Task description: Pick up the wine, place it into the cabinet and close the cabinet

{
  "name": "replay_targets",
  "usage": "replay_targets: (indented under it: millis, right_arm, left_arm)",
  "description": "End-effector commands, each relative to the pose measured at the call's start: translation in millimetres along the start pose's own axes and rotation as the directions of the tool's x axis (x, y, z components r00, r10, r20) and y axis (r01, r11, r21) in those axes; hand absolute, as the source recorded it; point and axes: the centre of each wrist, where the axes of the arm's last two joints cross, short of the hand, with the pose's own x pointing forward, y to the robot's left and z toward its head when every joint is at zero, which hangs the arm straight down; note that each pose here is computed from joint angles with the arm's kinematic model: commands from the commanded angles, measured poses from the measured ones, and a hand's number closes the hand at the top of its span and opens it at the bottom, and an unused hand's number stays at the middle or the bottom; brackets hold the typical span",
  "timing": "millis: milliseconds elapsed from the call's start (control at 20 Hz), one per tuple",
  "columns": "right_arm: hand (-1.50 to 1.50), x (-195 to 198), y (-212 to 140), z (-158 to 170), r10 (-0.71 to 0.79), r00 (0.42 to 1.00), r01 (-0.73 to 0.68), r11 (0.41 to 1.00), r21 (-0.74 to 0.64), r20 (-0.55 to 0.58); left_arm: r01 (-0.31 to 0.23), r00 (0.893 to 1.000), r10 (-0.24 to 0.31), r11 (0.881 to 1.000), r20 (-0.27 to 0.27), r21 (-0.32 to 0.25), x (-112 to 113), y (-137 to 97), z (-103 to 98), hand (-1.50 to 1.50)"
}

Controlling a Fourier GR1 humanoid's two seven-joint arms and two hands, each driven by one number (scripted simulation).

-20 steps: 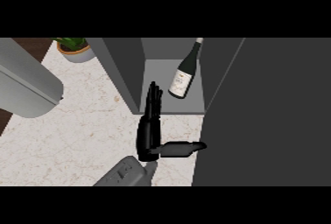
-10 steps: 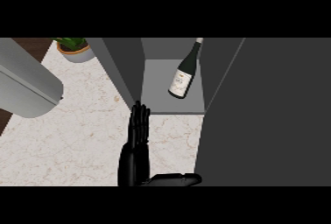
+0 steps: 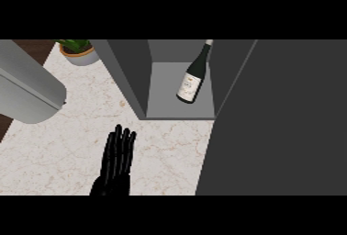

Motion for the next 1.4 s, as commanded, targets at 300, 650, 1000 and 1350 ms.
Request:
replay_targets:
  millis: [300,650,1000,1350]
  right_arm:
    - [1.50,9.3,10.5,20.5,-0.021,1.000,0.019,0.988,0.153,0.013]
    - [1.50,11.6,19.6,29.9,-0.169,0.979,0.193,0.948,0.252,-0.111]
    - [1.50,15.5,46.3,27.5,-0.126,0.986,0.159,0.899,0.408,-0.106]
    - [1.50,22.8,82.4,38.4,-0.170,0.981,0.194,0.859,0.475,-0.093]
  left_arm:
    - [-0.006,1.000,0.007,0.998,0.002,-0.068,35.2,44.5,13.1,-1.50]
    - [0.013,1.000,-0.013,1.000,0.020,-0.020,40.0,76.5,-4.2,-1.50]
    - [0.009,0.998,-0.009,1.000,0.060,0.006,69.6,124.3,-14.1,-1.50]
    - [0.037,0.998,-0.038,0.999,0.044,0.020,83.2,150.1,-2.8,-1.50]
